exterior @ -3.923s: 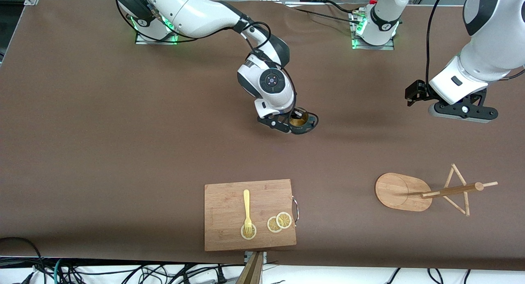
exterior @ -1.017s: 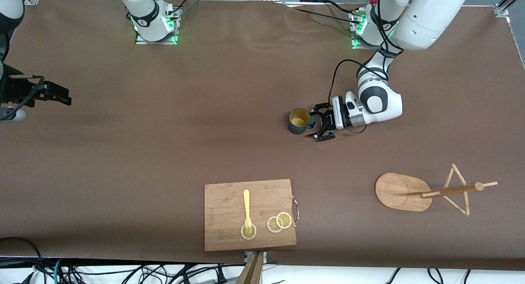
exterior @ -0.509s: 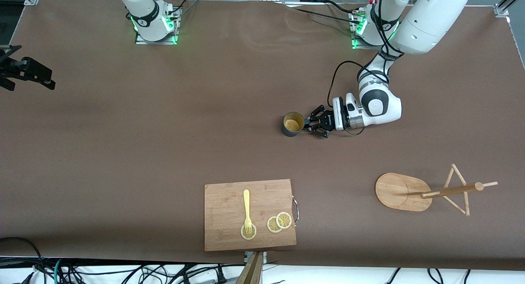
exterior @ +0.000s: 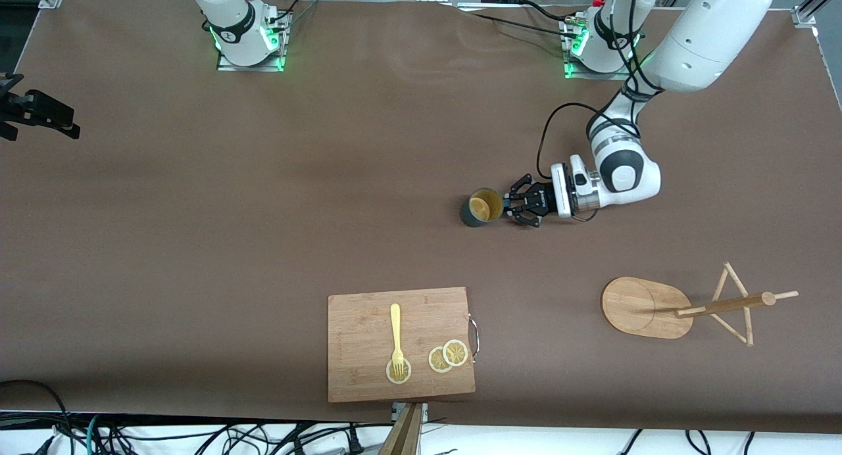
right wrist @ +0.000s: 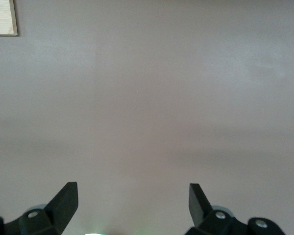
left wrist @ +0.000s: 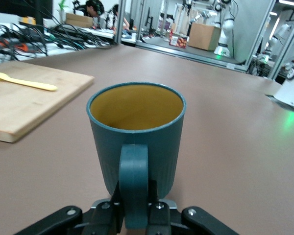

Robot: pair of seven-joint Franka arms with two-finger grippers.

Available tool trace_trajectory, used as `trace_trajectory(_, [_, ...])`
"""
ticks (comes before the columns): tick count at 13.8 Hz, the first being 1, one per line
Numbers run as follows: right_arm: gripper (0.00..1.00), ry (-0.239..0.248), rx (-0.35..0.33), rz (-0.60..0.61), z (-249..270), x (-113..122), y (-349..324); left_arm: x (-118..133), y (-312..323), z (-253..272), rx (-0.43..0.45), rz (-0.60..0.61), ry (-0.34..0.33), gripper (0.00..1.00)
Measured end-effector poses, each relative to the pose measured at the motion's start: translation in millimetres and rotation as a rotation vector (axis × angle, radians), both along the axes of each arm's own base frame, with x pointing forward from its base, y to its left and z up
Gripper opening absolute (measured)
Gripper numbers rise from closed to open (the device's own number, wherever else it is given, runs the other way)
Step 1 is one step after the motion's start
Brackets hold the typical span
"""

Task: Pass cup and hang on rack
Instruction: 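Grasp the teal mug handle with the left gripper, then lift the mug with the left gripper toward the wooden rack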

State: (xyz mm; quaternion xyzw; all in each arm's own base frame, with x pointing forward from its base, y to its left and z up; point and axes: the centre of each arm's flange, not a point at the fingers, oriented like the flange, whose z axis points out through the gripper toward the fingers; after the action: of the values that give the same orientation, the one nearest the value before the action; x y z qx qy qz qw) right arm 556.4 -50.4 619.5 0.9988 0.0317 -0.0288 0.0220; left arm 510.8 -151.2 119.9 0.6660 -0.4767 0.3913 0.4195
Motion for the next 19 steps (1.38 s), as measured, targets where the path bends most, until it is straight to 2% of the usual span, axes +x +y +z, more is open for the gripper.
trace_trajectory(5, [1.00, 0.001, 0.002, 0.008, -1, 2, 6, 10, 56, 22, -0.009, -0.002, 0.045, 0.21])
trace_trajectory(9, [1.00, 0.005, 0.002, 0.003, -4, 4, 8, 4, 138, 28, -0.065, -0.016, 0.183, 0.21])
trace_trajectory(13, [1.00, 0.006, 0.002, 0.001, -4, 4, 8, -20, 212, 36, -0.165, 0.007, 0.391, 0.21])
trace_trajectory(16, [1.00, 0.009, 0.003, 0.001, -7, 5, 8, -34, 243, 47, -0.307, 0.052, 0.624, 0.21])
trace_trajectory(19, [1.00, 0.012, 0.003, 0.001, -8, 6, 8, -31, 261, 69, -0.410, 0.051, 0.852, 0.21])
